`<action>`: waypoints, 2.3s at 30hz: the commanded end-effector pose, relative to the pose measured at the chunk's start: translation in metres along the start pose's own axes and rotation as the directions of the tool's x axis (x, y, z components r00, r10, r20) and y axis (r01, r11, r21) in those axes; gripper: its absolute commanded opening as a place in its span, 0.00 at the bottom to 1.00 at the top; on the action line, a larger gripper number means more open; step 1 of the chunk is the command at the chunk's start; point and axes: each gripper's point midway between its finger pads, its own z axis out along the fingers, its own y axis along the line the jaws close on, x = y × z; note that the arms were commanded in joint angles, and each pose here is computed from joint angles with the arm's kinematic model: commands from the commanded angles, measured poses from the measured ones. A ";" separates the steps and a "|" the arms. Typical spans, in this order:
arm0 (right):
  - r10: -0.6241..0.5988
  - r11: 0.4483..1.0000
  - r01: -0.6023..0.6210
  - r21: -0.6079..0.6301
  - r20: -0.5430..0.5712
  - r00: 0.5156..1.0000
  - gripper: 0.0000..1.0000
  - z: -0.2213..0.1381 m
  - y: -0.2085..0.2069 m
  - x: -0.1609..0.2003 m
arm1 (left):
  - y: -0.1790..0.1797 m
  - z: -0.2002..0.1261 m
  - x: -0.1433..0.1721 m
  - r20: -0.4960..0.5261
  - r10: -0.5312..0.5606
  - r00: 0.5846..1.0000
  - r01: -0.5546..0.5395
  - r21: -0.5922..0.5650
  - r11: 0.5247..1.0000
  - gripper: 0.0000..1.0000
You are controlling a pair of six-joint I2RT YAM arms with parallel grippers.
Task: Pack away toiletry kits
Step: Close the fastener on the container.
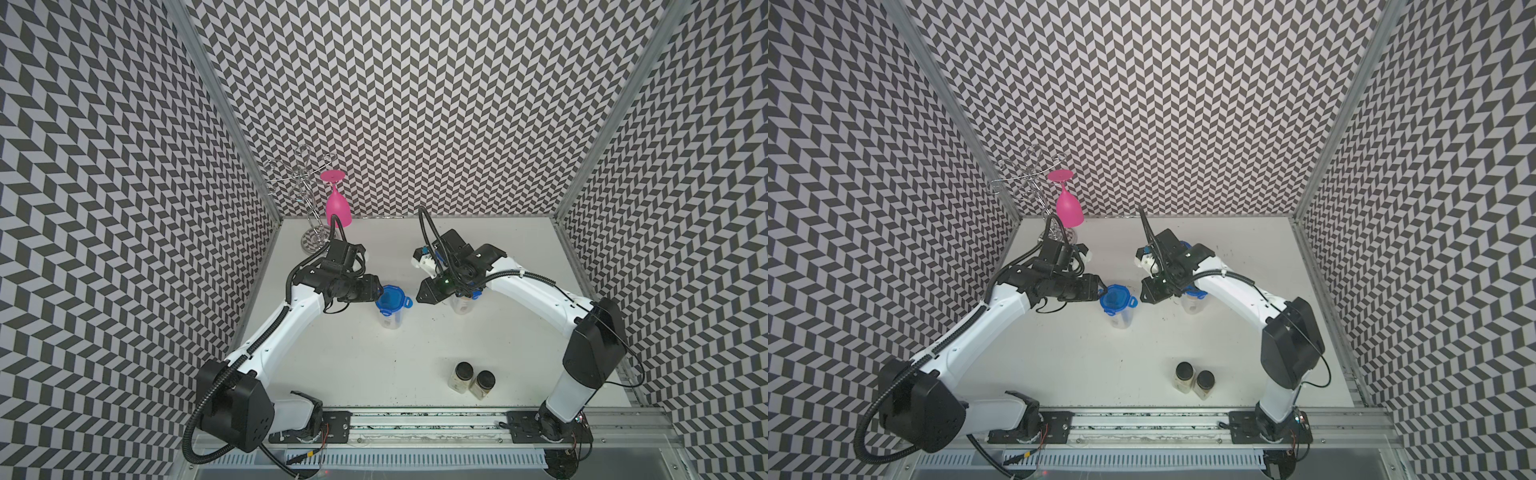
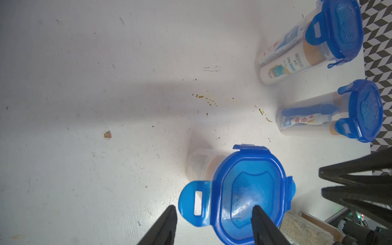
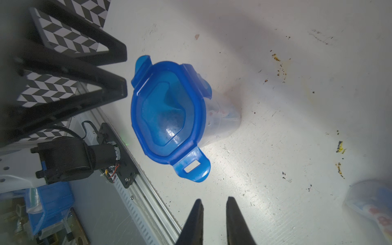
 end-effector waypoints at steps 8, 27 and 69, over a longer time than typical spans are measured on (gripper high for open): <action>-0.029 0.994 0.032 -0.104 0.033 0.999 0.21 0.008 0.021 -0.008 | -0.013 0.003 -0.011 0.016 0.040 0.999 -0.041 0.037 0.998 0.59; -0.029 0.993 0.029 -0.118 0.002 1.000 0.18 0.033 0.012 -0.006 | -0.017 0.013 0.000 -0.017 0.032 0.999 -0.031 0.087 0.996 0.60; -0.015 0.974 0.037 -0.224 0.099 0.995 0.16 0.049 0.018 -0.044 | -0.042 0.034 0.032 -0.109 0.001 0.994 0.026 0.245 0.969 0.64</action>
